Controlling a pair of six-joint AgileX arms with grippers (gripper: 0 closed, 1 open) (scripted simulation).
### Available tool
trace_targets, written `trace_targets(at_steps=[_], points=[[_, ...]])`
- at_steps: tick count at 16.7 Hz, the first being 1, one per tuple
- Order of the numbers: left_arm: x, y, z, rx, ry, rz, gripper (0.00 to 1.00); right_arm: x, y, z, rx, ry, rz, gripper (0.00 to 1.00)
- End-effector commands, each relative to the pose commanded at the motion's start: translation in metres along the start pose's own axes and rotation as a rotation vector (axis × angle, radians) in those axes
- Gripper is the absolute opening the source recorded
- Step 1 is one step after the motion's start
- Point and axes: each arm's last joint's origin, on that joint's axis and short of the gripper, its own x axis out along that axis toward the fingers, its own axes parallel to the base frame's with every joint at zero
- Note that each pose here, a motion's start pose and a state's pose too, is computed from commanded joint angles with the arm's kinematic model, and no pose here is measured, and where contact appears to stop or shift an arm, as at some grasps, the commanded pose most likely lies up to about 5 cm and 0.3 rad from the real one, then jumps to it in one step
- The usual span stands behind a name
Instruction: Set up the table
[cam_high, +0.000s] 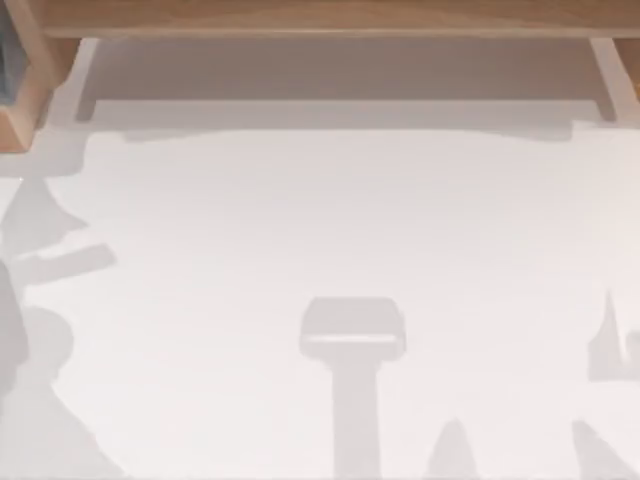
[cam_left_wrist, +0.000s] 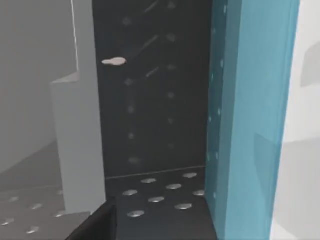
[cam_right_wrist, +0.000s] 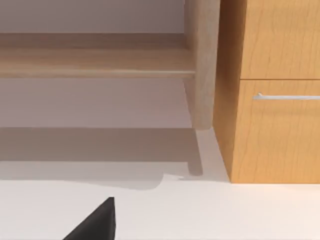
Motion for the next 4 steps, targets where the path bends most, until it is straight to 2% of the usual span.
trace_targets(at_steps=[4], points=[[-0.017,-0.009,0.001,-0.007,0.0,-0.013,1.0,0.0,0.0,0.0,0.0,0.0,0.0,1.0]])
